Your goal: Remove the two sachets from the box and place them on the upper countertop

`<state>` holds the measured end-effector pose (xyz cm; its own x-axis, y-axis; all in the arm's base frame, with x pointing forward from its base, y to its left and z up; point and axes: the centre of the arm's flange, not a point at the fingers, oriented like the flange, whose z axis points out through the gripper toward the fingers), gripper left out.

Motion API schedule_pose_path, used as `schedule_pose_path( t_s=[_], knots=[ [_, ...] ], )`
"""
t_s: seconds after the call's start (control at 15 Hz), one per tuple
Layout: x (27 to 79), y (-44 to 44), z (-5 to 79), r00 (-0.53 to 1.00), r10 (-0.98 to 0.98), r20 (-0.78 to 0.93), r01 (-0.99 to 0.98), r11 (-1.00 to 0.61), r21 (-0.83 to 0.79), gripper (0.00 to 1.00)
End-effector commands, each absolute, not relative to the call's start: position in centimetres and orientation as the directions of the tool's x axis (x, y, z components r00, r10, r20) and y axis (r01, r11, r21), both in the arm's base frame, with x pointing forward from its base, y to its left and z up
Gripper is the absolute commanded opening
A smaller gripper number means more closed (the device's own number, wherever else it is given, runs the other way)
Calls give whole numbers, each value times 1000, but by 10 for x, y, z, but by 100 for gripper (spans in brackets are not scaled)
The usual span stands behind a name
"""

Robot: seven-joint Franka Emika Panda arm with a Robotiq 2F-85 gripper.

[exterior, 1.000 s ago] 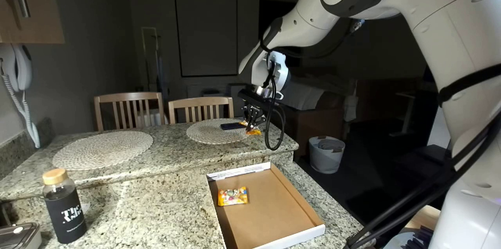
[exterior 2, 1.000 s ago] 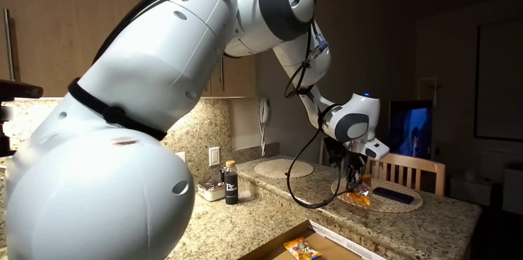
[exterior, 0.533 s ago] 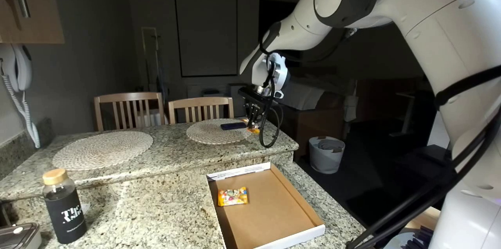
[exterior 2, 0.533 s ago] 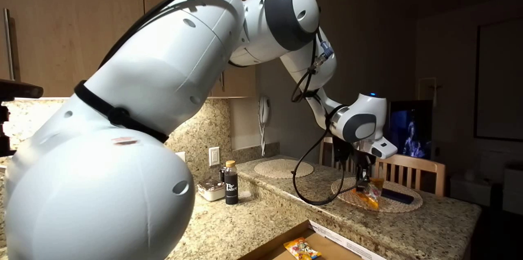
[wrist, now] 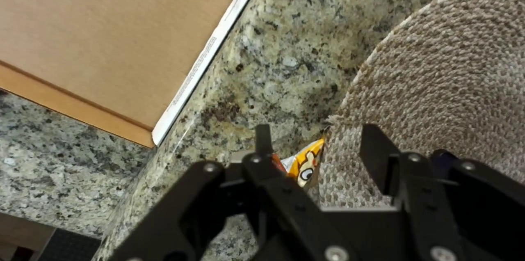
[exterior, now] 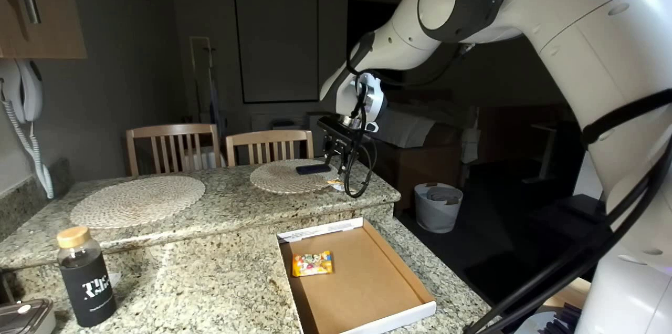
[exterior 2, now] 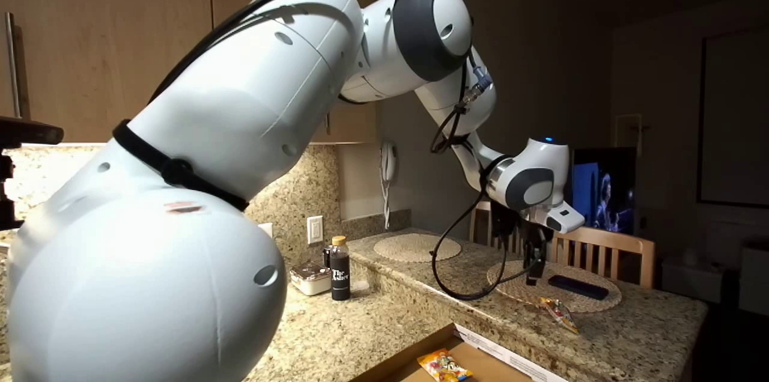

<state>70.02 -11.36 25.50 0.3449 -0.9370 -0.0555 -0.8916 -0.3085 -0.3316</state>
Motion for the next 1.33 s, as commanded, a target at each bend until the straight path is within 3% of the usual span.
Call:
schedule_pose_path(
  t_s=[0.0,0.13,0.4,0.8,1.27],
  knots=[
    [687,-108,250,381,-908,-174,-906,-329,-267,90],
    [665,-95,241,435,-862,-262,-897,-387,-215,99],
    [626,-65,214,516,-752,-410,-848,-515,-122,100],
    [597,-27,143,508,-575,-642,-737,-675,21,100],
    [609,-9,70,513,-603,-611,-757,-653,9,100]
  ],
)
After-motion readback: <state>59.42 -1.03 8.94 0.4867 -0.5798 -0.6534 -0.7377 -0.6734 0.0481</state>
